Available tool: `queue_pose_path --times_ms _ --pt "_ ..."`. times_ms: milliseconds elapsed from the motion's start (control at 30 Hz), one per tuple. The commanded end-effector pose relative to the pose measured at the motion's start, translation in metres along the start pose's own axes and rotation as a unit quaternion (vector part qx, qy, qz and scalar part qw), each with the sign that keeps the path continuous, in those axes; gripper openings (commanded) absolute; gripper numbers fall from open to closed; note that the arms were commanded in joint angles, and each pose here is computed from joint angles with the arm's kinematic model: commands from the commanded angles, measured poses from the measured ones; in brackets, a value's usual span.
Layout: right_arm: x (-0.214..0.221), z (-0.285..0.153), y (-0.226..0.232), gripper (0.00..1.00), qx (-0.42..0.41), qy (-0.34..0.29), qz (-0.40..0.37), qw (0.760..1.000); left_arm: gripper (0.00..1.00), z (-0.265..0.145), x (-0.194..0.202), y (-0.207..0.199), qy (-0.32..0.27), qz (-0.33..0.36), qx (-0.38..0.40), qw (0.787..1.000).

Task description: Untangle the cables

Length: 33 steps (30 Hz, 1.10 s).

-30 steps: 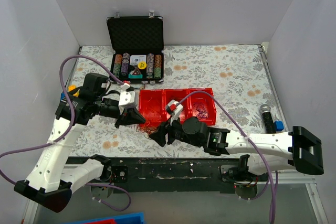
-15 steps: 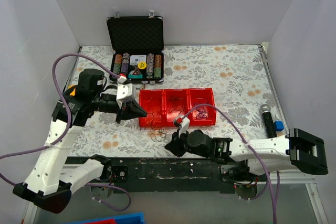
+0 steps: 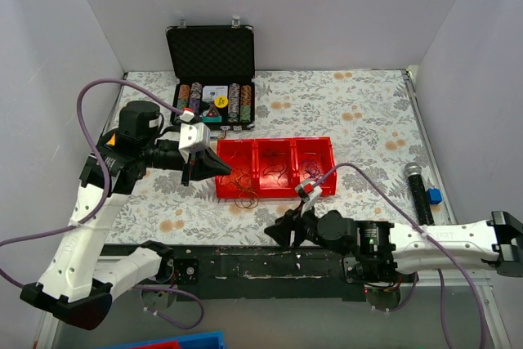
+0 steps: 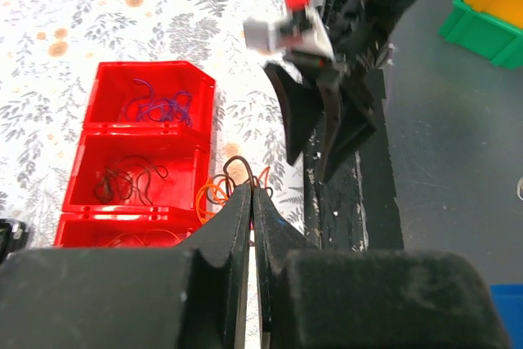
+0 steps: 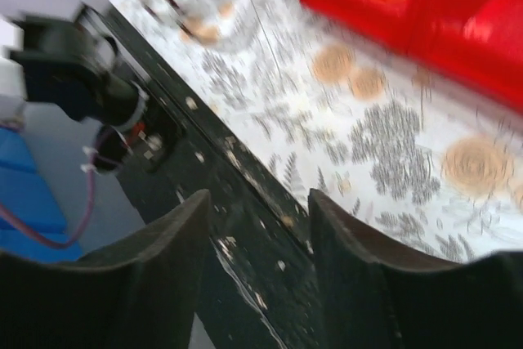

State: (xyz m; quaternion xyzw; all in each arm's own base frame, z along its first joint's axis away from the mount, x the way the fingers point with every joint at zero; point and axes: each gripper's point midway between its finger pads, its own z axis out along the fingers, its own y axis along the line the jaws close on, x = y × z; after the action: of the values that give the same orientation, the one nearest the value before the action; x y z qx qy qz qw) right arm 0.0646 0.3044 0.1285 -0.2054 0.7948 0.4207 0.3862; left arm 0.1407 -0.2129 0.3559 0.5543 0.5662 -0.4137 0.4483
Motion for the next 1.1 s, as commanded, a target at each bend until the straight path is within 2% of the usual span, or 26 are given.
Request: queue_pose_path --times_ms 0,367,633,867,1067 --pt "-0.085 -0.02 0.038 0.62 -0.029 -0.111 -0.016 0.993 0.0 -0.005 -0.002 -0.027 -0.007 0.037 0.054 0.998" --pt "-0.16 -0.039 0.085 0.7 -0.058 -0.171 -0.104 0.978 0.0 -0.005 0.005 -0.05 -0.014 0.048 0.116 0.992" --pt "-0.15 -0.034 0.103 0.75 -0.107 -0.129 -0.149 0.975 0.0 -0.006 0.004 -0.051 -0.016 0.056 0.115 0.992" --pt "-0.154 -0.033 0.09 0.75 -0.088 -0.133 -0.154 0.975 0.0 -0.006 0.0 -0.056 -0.025 0.058 0.123 0.99" --pt "-0.149 -0.014 0.089 0.71 -0.077 -0.107 -0.17 0.976 0.0 -0.007 -0.007 -0.059 -0.033 0.063 0.129 0.989"
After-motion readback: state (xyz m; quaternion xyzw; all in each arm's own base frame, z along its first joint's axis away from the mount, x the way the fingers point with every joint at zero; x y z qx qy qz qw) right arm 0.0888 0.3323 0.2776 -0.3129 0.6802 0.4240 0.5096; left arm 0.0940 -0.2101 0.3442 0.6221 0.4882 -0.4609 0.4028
